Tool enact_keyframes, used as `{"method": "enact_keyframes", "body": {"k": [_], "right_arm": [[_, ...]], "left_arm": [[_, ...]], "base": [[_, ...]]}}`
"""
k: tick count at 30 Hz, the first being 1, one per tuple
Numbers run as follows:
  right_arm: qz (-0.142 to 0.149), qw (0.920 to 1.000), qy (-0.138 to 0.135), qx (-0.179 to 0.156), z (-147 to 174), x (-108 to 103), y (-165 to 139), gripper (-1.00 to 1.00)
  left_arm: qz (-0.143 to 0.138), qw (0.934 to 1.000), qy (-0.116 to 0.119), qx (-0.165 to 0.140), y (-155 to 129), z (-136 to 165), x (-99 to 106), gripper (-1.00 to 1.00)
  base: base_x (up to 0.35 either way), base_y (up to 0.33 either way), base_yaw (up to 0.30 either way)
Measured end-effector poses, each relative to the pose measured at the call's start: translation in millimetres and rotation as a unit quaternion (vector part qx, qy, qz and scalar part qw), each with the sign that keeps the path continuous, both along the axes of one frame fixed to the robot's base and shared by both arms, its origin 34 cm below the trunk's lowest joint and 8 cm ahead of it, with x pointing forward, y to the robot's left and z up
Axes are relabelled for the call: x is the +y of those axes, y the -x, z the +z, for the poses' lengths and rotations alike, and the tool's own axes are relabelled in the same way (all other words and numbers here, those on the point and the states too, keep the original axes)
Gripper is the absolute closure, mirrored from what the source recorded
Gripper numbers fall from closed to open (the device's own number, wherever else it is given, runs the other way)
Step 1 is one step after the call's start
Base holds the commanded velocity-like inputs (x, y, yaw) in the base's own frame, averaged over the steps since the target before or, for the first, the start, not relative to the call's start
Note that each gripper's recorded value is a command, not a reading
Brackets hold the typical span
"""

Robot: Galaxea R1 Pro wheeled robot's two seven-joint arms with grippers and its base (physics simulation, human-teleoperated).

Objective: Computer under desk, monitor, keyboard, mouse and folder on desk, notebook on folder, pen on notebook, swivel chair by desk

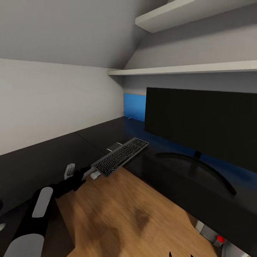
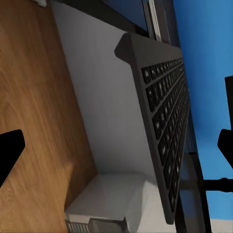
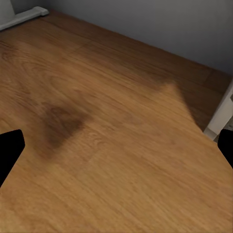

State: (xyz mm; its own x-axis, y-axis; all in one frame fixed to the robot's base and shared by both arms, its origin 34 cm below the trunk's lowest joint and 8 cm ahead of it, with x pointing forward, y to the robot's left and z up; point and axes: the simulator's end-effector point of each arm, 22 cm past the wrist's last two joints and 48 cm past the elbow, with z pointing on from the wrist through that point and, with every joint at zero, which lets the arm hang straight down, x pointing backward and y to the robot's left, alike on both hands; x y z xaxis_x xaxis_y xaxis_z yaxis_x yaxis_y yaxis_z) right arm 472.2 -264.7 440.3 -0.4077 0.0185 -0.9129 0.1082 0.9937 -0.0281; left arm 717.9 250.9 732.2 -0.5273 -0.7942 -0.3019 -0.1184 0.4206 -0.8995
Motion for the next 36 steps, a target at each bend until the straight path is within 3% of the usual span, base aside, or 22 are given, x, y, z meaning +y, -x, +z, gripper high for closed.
{"method": "enact_keyframes", "body": {"k": [36], "right_arm": [[0.0,1.0,0.0,0.001,-0.4,0.5,0.5,-1.0]], "left_arm": [[-0.004,1.0,0.005,0.002,0.5,-2.0,-8.0,-1.0]], "base": [[0.034,-0.019,0.0]]}}
